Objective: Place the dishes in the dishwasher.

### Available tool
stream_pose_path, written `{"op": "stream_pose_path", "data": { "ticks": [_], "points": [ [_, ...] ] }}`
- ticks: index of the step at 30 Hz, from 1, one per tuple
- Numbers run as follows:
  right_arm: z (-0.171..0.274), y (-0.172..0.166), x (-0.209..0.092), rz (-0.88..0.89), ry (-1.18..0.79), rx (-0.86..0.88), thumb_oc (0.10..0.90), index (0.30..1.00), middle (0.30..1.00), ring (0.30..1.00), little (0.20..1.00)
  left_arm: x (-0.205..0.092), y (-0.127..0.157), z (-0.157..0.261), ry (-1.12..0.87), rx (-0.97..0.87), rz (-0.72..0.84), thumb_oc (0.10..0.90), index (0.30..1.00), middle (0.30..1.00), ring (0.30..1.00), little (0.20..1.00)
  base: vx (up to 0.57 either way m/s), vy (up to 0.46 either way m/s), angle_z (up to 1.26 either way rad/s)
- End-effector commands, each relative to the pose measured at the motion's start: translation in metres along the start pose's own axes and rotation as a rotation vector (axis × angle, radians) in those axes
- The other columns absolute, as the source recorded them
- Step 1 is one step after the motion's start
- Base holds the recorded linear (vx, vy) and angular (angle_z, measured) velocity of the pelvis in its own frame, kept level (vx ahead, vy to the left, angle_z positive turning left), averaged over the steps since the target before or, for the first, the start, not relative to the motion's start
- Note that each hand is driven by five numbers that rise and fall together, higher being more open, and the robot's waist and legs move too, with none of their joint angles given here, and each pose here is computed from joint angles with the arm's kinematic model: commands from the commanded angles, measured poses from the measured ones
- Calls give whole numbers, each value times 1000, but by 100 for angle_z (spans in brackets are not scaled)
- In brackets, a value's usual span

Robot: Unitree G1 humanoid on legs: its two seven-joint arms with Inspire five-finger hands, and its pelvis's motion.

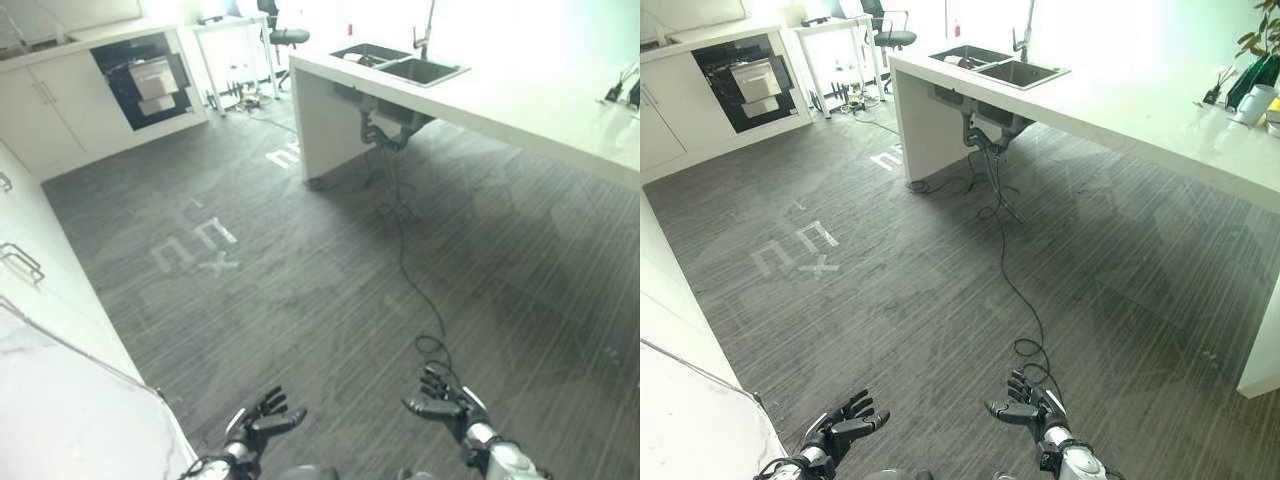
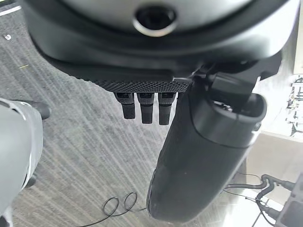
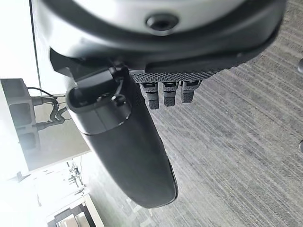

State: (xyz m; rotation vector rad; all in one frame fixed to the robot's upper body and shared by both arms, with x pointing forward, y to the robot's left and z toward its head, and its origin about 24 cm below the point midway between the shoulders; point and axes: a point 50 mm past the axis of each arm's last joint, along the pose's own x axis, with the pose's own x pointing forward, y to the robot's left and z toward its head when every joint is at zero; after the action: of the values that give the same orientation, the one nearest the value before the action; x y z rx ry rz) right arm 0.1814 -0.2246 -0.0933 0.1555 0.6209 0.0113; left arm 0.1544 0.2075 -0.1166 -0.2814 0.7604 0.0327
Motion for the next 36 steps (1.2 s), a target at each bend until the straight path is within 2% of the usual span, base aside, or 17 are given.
{"op": "stream_pose_path", "data": {
  "ticks": [1,8,12,16,27,36],
  "points": [
    [45,11,9,61,-206,-9,800,900,900,900,900,2,3,48,-201,63,-35,800,900,900,900,900,385,-82,-24],
    [42,-3,2,19,-205,-8,800,900,900,900,900,-2,2,37,-164,96,-39,800,900,900,900,900,748,-219,9],
    [55,-6,3,52,-229,-126,800,900,900,900,900,0,0,30,-170,39,-11,800,900,900,900,900,683,-186,-5],
    [67,-24,-1,1,-273,-115,800,900,900,900,900,-3,0,27,-162,92,-55,800,900,900,900,900,414,-127,6],
    [51,-18,3,-43,-250,-71,800,900,900,900,900,-9,6,12,-141,102,-20,800,900,900,900,900,439,302,-57],
    [44,1,5,21,-252,-81,800,900,900,900,900,-9,22,35,-193,137,48,800,900,900,900,900,272,218,-4]
  ]
}}
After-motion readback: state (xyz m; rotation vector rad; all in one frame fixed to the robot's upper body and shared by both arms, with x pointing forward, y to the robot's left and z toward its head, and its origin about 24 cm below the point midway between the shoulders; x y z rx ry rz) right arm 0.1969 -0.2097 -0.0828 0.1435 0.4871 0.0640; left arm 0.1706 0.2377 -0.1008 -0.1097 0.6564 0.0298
